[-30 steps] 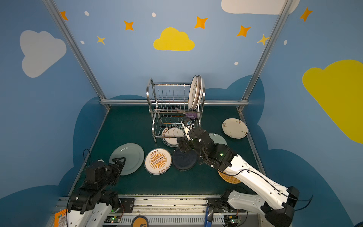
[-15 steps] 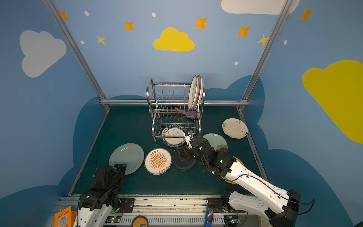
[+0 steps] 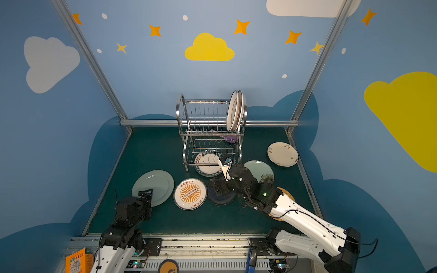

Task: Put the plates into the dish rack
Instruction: 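Reach left gripper to pale green plate edge while right gripper lowers toward navy plate, then grasp and lift the pale green plate upright with the left gripper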

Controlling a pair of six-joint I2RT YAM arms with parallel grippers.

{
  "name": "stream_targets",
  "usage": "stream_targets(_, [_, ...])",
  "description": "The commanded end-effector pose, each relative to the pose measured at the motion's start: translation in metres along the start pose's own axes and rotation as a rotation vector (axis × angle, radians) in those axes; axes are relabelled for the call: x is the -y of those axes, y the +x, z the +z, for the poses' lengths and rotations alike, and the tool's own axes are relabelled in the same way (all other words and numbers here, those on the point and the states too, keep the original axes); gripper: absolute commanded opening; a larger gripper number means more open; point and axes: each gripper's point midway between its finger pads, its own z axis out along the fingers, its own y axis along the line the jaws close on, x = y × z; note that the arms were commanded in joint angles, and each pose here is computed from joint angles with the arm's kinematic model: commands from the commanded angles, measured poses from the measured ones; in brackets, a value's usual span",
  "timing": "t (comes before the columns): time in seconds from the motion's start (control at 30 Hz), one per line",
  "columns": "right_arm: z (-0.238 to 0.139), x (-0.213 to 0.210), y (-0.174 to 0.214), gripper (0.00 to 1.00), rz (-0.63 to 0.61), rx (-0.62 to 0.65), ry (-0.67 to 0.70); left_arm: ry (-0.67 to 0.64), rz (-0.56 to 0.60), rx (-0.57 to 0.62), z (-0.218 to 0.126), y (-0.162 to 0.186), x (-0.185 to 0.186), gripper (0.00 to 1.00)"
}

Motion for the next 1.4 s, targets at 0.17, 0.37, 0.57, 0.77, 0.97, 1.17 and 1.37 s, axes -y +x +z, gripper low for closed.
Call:
stream_targets(0.17, [0.004,-0.004,0.004,0.92,0.027,-0.015,-0.032,0.065,-0.009,0.055,0.029,-0.014,0.000,0.99])
stream_targets(0.37, [0.006,-0.008,0.006,0.92,0.040,-0.031,-0.051,0.050,0.020,0.041,0.036,-0.016,0.022,0.98])
stream_targets(0.57, [0.005,-0.007,0.009,0.91,0.050,-0.039,-0.055,0.047,-0.010,0.043,0.050,-0.022,0.037,0.98])
stream_targets(0.77, [0.005,-0.005,0.012,0.92,0.060,-0.036,-0.055,0.042,-0.038,0.039,0.066,-0.027,0.044,0.98])
stream_targets(0.97, [0.010,-0.008,0.014,0.92,0.097,-0.044,-0.092,0.058,-0.066,0.020,0.080,-0.034,0.053,0.97])
stream_targets(1.17, [0.011,-0.009,0.014,0.92,0.118,-0.043,-0.113,0.089,-0.081,0.003,0.101,-0.038,0.065,0.97])
stream_targets(1.37, [0.014,-0.010,0.015,0.92,0.131,-0.043,-0.123,0.119,-0.092,-0.022,0.119,-0.042,0.072,0.95])
